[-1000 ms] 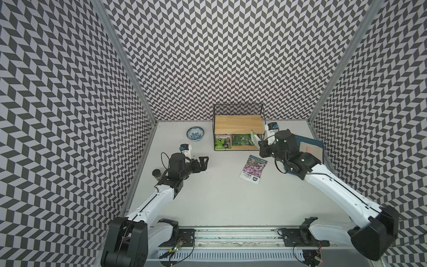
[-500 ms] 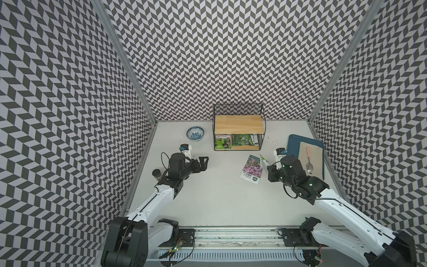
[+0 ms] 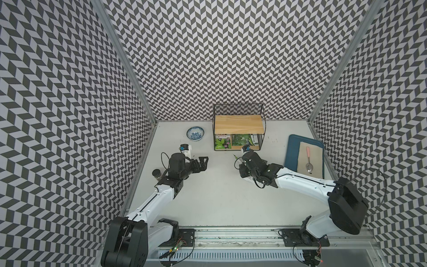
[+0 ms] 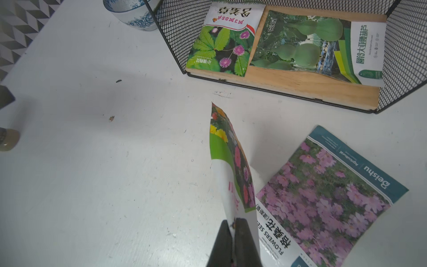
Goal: Take the seed bag off the shelf
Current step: Place the seed packet at the center of the board.
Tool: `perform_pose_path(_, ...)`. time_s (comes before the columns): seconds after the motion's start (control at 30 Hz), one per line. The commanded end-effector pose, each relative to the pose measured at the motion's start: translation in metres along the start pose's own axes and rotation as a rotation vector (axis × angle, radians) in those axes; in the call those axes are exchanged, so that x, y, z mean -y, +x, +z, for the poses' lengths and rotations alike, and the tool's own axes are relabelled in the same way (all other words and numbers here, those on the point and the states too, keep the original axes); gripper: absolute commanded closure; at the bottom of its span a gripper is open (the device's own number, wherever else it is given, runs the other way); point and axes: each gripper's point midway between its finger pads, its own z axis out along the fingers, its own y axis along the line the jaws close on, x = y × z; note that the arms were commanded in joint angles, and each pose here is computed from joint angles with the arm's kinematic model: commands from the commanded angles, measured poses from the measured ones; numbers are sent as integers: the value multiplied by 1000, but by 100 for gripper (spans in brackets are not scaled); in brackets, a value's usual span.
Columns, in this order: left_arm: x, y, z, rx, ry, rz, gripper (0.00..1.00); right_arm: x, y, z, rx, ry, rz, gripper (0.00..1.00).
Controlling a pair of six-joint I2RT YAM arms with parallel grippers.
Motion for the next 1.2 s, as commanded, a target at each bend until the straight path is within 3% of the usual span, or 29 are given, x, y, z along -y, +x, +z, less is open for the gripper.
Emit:
perform_pose_path(0.0,3,-16,-2,35,0,16,0,-11,-4,13,35,86,-63,90)
perform_pose_path(0.17,2,-16,-2,36,-7,15,0,-50,21,35,-26,43,-116,79)
perform_pose_path(0.37,1,-15,-3,36,-8,17,0,-78,35,45,-63,-39,-98,39)
perform_pose_path(0.5,1,-14,-3,36,-11,16,0,-87,32,42,-54,-92,-61,28)
perform_pose_path(0.73,0,-17,-8,52,-21,20,0,-83,-3,3,56,-133,24,27)
perform_pose_path(0.87,11,-18,-8,77,53,3,0,-70,-17,-16,101,-134,52,28)
perform_pose_path(1.0,17,-20,-5,80,94,13,0,-44,-19,-16,110,-143,105,29)
perform_pose_path(1.17,11,-23,-4,83,48,35,0,-10,-24,-4,132,-240,250,30)
